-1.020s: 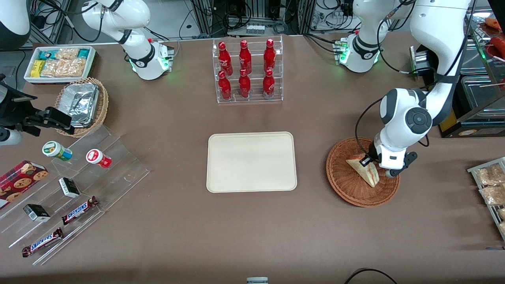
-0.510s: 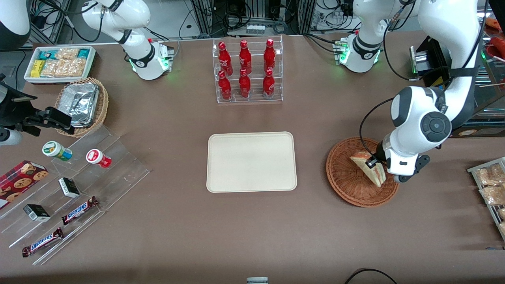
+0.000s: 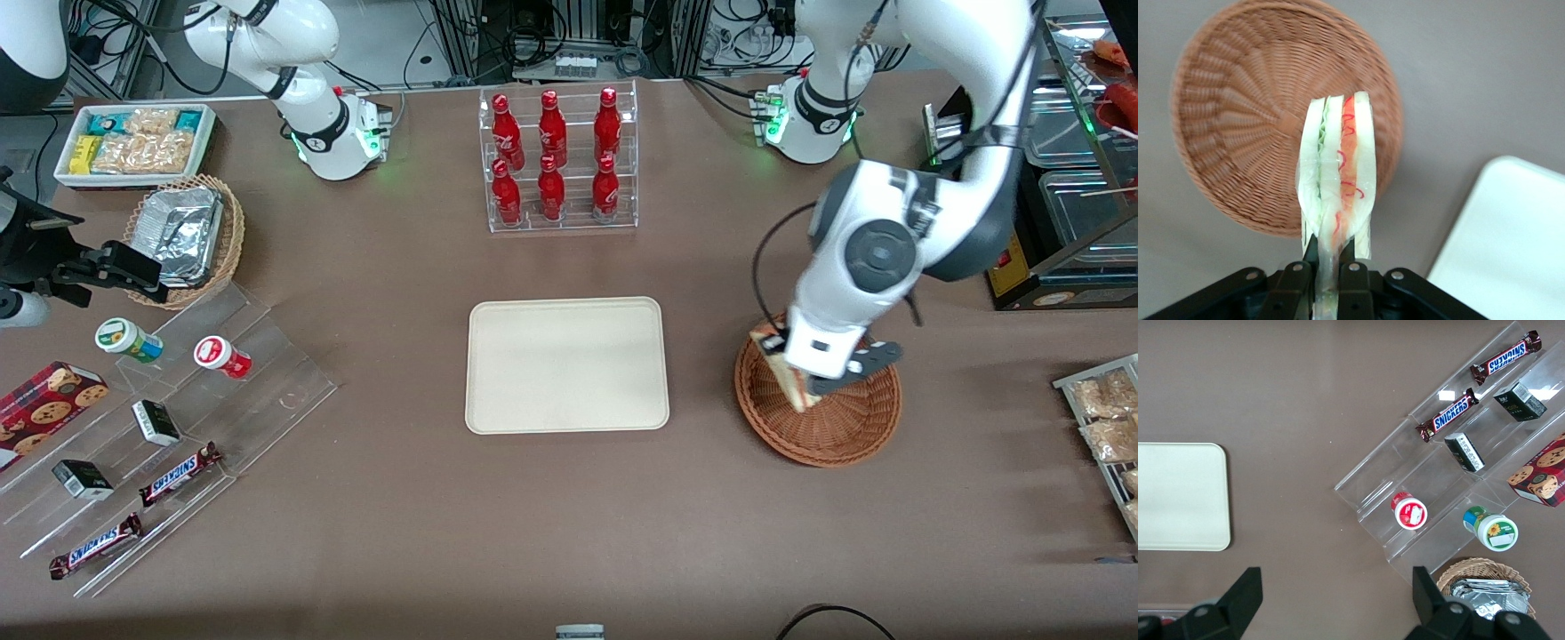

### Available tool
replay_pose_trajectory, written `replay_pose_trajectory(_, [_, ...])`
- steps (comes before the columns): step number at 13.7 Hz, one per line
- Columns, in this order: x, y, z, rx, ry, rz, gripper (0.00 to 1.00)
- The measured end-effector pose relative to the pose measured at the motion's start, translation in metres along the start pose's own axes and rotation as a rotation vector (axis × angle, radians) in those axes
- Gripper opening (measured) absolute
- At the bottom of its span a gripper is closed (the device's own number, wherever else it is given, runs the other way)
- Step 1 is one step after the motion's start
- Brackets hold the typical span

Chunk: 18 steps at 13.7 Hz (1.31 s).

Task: Place sandwich from basket to tray
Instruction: 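Lift the sandwich and carry it over the cream tray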

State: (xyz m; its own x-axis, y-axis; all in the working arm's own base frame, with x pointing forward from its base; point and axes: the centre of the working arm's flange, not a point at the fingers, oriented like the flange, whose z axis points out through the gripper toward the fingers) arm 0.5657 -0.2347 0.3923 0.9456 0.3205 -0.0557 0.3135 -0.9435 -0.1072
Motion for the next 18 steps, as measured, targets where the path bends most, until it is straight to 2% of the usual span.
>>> replay_pose_trajectory(2, [-0.025, 0.028, -0.003, -0.009, -0.002, 0.154, 0.14])
replay_pose_trajectory(7, [-0.060, 0.071, -0.009, -0.081, -0.040, 0.392, 0.14])
replay_pose_trajectory(14, [-0.068, 0.166, 0.048, -0.099, -0.090, 0.470, 0.14])
replay_pose_trajectory(18, [-0.058, 0.192, 0.067, -0.115, -0.094, 0.475, 0.14])
